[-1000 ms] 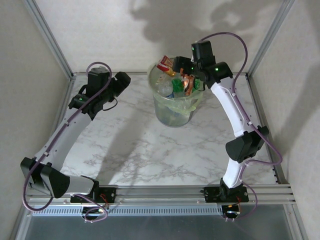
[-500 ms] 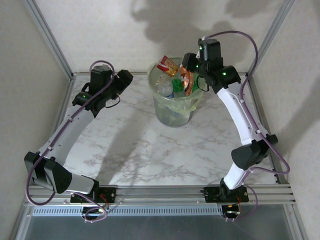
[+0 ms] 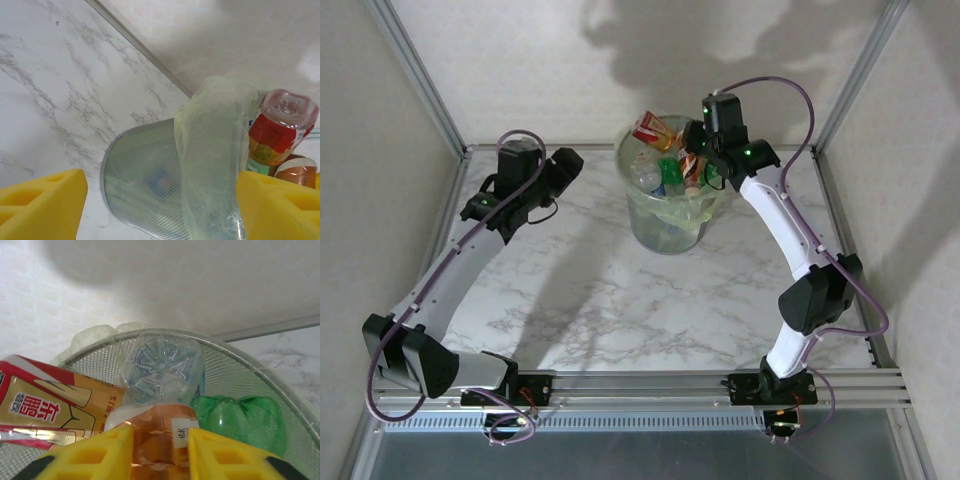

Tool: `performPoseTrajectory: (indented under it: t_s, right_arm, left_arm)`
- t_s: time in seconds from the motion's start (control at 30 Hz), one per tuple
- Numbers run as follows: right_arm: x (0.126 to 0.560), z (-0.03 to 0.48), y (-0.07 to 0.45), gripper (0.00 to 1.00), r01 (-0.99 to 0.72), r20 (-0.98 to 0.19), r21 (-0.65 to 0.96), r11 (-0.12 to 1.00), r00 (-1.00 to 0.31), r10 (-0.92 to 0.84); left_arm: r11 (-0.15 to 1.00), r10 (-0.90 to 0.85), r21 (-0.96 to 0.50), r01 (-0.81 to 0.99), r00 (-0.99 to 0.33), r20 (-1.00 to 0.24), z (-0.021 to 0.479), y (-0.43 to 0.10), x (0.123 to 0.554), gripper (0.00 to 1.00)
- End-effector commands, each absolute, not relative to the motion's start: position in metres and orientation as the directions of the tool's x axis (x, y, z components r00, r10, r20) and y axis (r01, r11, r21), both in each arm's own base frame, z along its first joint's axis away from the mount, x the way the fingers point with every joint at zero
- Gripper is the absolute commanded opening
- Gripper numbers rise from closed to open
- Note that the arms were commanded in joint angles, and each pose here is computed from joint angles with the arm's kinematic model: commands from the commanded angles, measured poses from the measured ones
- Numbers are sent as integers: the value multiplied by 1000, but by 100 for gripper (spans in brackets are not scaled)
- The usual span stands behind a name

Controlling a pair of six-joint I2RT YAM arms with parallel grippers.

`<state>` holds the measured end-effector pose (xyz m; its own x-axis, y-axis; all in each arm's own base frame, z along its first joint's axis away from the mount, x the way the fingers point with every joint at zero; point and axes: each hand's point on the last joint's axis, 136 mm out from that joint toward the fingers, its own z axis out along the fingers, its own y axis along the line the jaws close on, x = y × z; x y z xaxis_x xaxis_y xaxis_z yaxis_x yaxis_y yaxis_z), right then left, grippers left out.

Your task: Put the plastic bottles in the bin

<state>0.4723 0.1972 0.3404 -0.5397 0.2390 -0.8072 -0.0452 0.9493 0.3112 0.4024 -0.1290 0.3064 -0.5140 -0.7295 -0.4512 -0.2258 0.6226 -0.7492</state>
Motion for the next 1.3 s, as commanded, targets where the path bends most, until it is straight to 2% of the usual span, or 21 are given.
performPoseTrajectory:
  t_s: [0.0,0.17,0.27,0.33,0.4,0.6,1.0,1.1,1.27]
  right_arm:
    - [455,344,194,43,-46,-798,274,961,-568,201]
    - [447,399,197,57,-96,-847,319,943,-474,239]
    - [449,405,209,66,-136,-848,341,930,-471,242]
    - [451,402,221,68,-168,-845,351,921,-482,234]
    - [454,400,234,67,-208,-844,361,909,-487,225]
    - [476,391,264,44,-279,-846,395,875,-481,229]
    - [498,355,287,40,-288,-832,376,881,-523,184]
    - [494,361,285,41,-289,-838,369,883,-515,182]
    - [478,401,276,42,-288,-866,363,886,-456,206]
  left_arm:
    - [603,-746,-766,-223,-499,-442,312,-124,397,77]
    - [602,-749,-767,-221,-487,-448,319,-121,392,78]
    - [606,-750,-766,-214,-473,-462,327,-118,391,78]
    - [605,-755,-768,-209,-458,-469,331,-116,392,78]
    - [599,-761,-772,-213,-451,-466,328,-115,395,78]
    - [608,-755,-759,-231,-466,-463,308,-115,397,78]
    - [651,-723,-713,-262,-501,-476,279,-112,394,78]
    - [652,-720,-714,-256,-505,-476,279,-113,394,78]
    - [647,-720,-721,-248,-509,-471,283,-114,393,78]
